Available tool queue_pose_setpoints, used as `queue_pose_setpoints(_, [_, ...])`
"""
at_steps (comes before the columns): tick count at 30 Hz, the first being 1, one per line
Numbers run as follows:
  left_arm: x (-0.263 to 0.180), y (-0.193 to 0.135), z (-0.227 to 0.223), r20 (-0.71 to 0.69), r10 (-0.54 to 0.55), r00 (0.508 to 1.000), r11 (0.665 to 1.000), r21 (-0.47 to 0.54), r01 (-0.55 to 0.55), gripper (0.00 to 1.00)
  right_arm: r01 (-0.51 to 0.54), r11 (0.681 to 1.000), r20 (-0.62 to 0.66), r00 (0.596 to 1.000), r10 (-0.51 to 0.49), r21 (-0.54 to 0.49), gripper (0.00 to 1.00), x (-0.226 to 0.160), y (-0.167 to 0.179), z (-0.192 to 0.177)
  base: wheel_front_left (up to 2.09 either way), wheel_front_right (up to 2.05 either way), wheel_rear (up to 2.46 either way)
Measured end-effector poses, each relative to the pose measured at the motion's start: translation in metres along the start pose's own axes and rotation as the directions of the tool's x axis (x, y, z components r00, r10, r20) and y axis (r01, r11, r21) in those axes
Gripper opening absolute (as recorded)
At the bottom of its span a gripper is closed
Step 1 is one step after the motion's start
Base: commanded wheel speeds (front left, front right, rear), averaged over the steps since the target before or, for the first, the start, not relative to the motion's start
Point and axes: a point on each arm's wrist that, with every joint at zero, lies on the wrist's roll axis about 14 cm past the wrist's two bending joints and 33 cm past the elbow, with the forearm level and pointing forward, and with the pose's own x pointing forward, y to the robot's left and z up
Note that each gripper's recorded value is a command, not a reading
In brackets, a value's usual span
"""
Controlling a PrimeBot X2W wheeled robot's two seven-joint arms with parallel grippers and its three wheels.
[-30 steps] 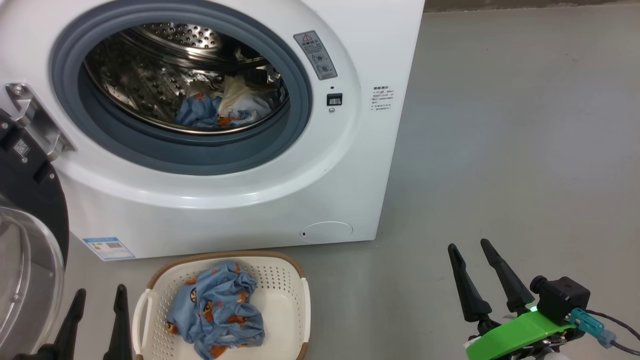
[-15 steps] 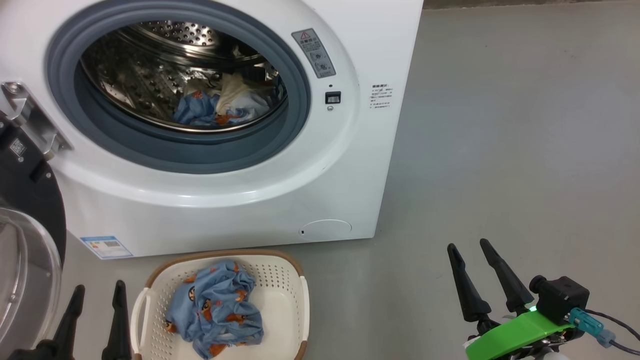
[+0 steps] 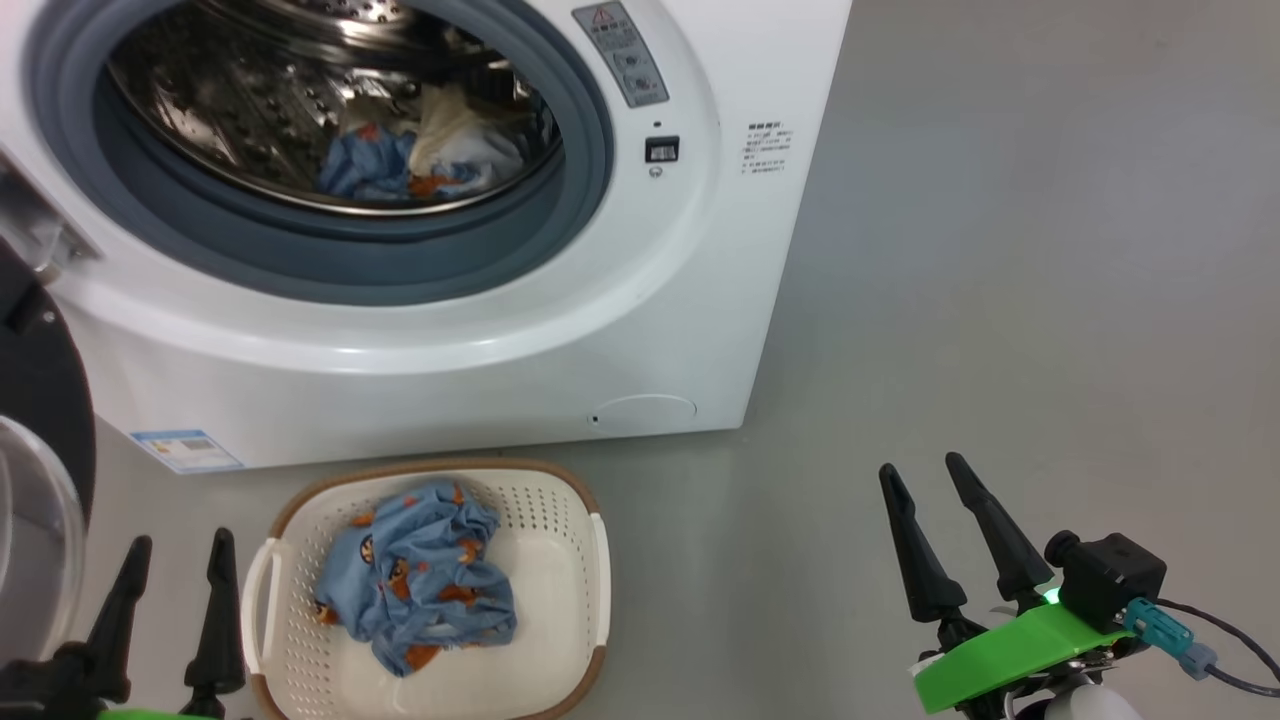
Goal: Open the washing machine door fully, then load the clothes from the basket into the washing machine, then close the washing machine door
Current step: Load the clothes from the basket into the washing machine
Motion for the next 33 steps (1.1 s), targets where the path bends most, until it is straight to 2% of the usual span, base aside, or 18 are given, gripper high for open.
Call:
queue_pose_setpoints(20, [0.05,0.01,-0.066,-0.183,-0.044,0.982,0.999,-0.016,0.042,1.0,0.038,0.999,-0.068,0.997,-0.038,-0.013,1.0,0.027,-0.018,-0.032,0.0,0.0,0.0])
queue_pose_setpoints(33, [0.062,0.014,-0.126,-0.352,-0.077,0.933,0.997,-0.022,0.074,1.0,0.064,0.998,-0.093,0.994,-0.064,-0.006,1.0,0.039,-0.03,-0.047,0.0,0.0,0.0])
